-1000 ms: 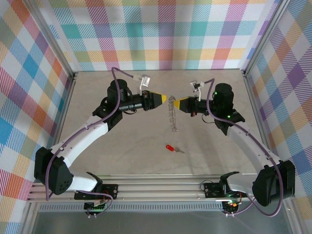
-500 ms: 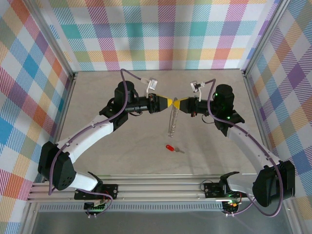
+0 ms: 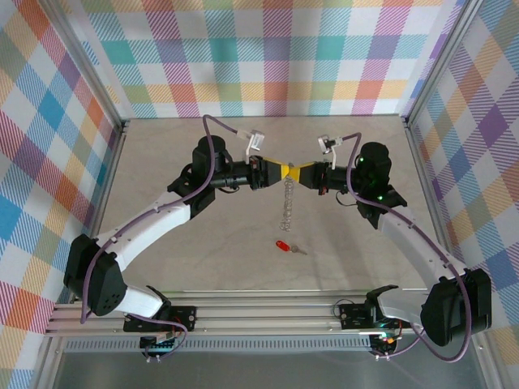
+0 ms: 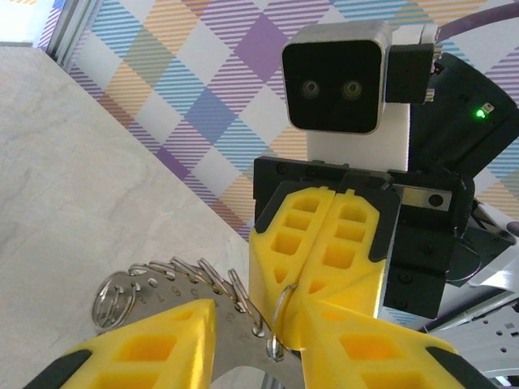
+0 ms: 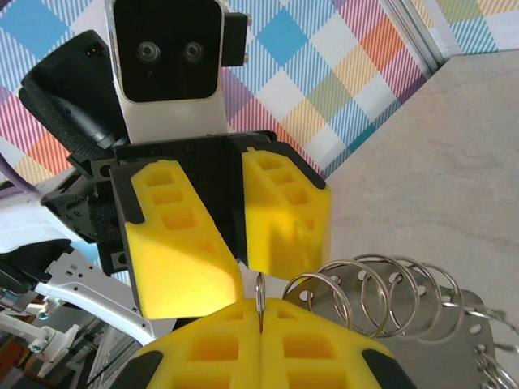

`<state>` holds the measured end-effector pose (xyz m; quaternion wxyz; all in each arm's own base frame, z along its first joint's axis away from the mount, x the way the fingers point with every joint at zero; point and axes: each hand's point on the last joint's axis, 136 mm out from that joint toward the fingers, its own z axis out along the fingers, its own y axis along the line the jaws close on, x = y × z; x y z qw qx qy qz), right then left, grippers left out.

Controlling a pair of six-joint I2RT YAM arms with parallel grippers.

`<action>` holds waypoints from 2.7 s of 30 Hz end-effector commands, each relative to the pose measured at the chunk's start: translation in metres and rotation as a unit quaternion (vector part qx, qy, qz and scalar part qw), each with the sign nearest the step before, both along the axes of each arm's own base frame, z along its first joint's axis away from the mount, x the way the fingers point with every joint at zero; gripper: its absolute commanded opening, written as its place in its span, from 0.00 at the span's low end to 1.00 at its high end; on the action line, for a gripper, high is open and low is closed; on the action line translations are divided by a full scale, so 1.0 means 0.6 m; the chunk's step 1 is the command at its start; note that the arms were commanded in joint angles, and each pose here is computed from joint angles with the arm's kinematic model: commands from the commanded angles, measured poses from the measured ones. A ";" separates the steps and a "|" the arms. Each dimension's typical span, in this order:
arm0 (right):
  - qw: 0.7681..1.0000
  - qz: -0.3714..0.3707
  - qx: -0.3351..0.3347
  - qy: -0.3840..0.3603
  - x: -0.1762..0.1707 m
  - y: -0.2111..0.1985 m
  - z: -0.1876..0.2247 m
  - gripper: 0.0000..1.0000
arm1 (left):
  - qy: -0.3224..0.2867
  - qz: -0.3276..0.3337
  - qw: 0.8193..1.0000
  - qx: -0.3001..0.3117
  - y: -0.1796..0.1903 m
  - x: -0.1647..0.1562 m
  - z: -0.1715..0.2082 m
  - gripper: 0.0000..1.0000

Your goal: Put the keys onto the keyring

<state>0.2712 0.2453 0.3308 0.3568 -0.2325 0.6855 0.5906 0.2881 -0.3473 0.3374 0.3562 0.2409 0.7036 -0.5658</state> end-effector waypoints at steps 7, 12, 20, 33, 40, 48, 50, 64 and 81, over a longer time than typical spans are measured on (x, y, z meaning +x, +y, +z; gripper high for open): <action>0.999 0.014 0.017 -0.038 -0.015 -0.002 0.032 0.00 | -0.021 -0.014 0.999 -0.023 -0.011 -0.011 0.015 0.23; 0.999 0.012 0.018 -0.037 -0.012 -0.001 0.030 0.00 | -0.029 -0.029 0.999 -0.033 -0.015 -0.023 0.025 0.08; 0.999 0.007 0.019 -0.030 0.001 0.001 0.023 0.00 | -0.042 -0.032 0.998 -0.039 -0.014 -0.031 0.033 0.00; 0.998 -0.059 0.004 -0.028 0.006 -0.039 0.027 0.50 | -0.075 0.011 0.997 -0.001 0.001 -0.017 0.017 0.00; 0.997 -0.079 -0.001 -0.022 -0.005 -0.061 0.020 0.51 | -0.104 0.001 0.994 0.025 0.005 -0.025 0.017 0.00; 0.999 -0.033 0.010 -0.009 -0.013 -0.048 0.010 0.46 | -0.123 -0.041 0.991 0.044 -0.001 -0.039 0.025 0.00; 1.000 -0.026 0.012 -0.008 -0.015 -0.046 0.010 0.45 | -0.122 -0.047 0.990 0.045 -0.004 -0.040 0.023 0.00; 1.000 -0.012 0.018 -0.001 -0.014 -0.039 -0.002 0.45 | -0.113 -0.068 0.991 0.033 -0.018 -0.036 0.026 0.00; 1.000 0.006 0.015 0.009 -0.016 -0.015 -0.019 0.41 | -0.112 -0.073 0.991 0.022 -0.022 -0.037 0.032 0.00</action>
